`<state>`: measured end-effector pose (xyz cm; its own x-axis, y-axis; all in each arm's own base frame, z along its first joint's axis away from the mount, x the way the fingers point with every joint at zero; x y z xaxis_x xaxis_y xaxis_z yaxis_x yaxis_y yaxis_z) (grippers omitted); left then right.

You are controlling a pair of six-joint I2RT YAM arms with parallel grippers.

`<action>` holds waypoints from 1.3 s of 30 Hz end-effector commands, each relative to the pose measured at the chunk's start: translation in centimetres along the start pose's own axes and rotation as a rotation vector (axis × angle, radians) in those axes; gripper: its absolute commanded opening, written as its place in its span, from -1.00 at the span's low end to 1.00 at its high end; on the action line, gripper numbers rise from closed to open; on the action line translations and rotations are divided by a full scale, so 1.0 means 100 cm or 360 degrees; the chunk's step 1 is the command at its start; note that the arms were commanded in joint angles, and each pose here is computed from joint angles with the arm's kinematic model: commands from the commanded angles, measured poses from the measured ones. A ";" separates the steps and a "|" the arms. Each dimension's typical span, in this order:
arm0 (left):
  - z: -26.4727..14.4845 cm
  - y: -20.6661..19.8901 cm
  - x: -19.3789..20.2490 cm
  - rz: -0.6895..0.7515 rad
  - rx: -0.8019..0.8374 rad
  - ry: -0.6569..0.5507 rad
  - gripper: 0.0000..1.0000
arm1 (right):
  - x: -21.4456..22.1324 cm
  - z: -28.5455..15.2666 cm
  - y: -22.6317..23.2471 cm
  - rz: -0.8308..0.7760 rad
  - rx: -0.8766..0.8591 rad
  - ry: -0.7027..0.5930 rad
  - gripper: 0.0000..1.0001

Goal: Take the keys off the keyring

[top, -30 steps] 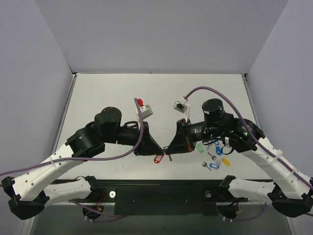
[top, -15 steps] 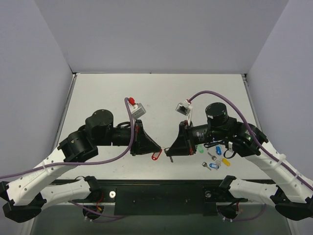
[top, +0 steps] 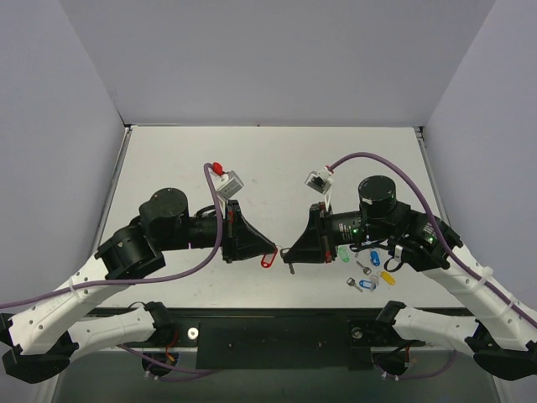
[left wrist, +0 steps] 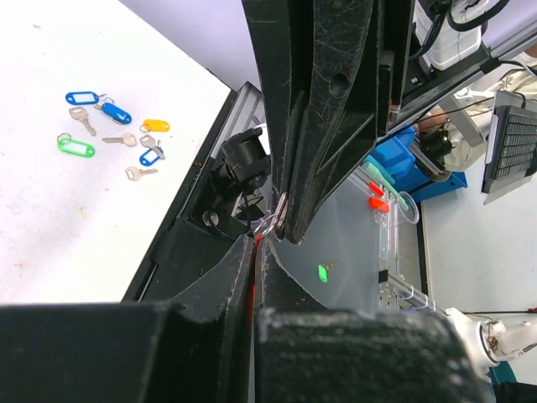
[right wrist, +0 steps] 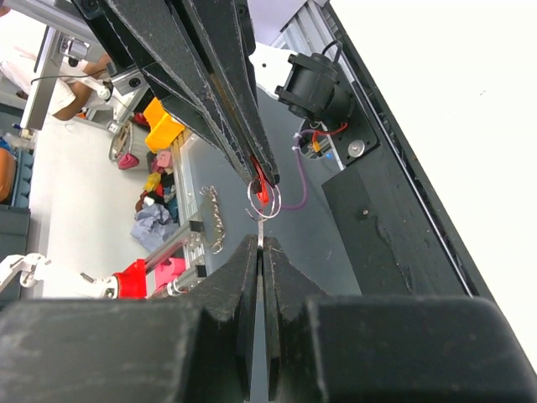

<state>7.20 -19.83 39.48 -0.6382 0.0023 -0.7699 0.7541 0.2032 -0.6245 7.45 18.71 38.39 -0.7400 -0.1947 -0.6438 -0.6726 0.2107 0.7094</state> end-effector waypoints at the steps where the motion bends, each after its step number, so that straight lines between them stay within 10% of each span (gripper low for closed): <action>1: -0.008 -0.004 -0.011 0.0106 -0.0060 -0.0129 -1.00 | -0.001 -0.009 0.011 -0.0059 -0.0024 -0.0047 -1.00; 10: -0.011 -0.001 -0.007 0.0105 -0.0103 -0.0113 -0.87 | -0.008 -0.027 0.020 -0.0226 0.0096 -0.0210 -1.00; 13: -0.014 -0.005 -0.008 0.0118 -0.0062 -0.0101 0.04 | -0.007 -0.030 0.021 -0.0249 0.0120 -0.0197 -1.00; 17: -0.022 -0.015 -0.015 0.0164 -0.0001 -0.0135 0.53 | -0.003 -0.033 0.019 -0.0285 0.0178 -0.0139 -1.00; 39: -0.016 -0.022 -0.014 0.0673 0.0406 -0.0194 0.42 | 0.024 -0.040 0.025 -0.0849 0.0266 -0.0020 -1.00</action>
<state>6.94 -19.05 40.34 -0.4202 -0.0283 -0.9070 0.9014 0.1025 -0.4208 3.67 15.05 39.24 -0.3804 -0.3409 -0.8597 -0.9197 0.2368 0.3131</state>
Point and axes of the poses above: each gripper's point midway between its finger pads, its own z axis out along the fingers, its own y axis along the line the jaws close on, x = y × z, the point moved 10 cm from there along -z, back along the fingers
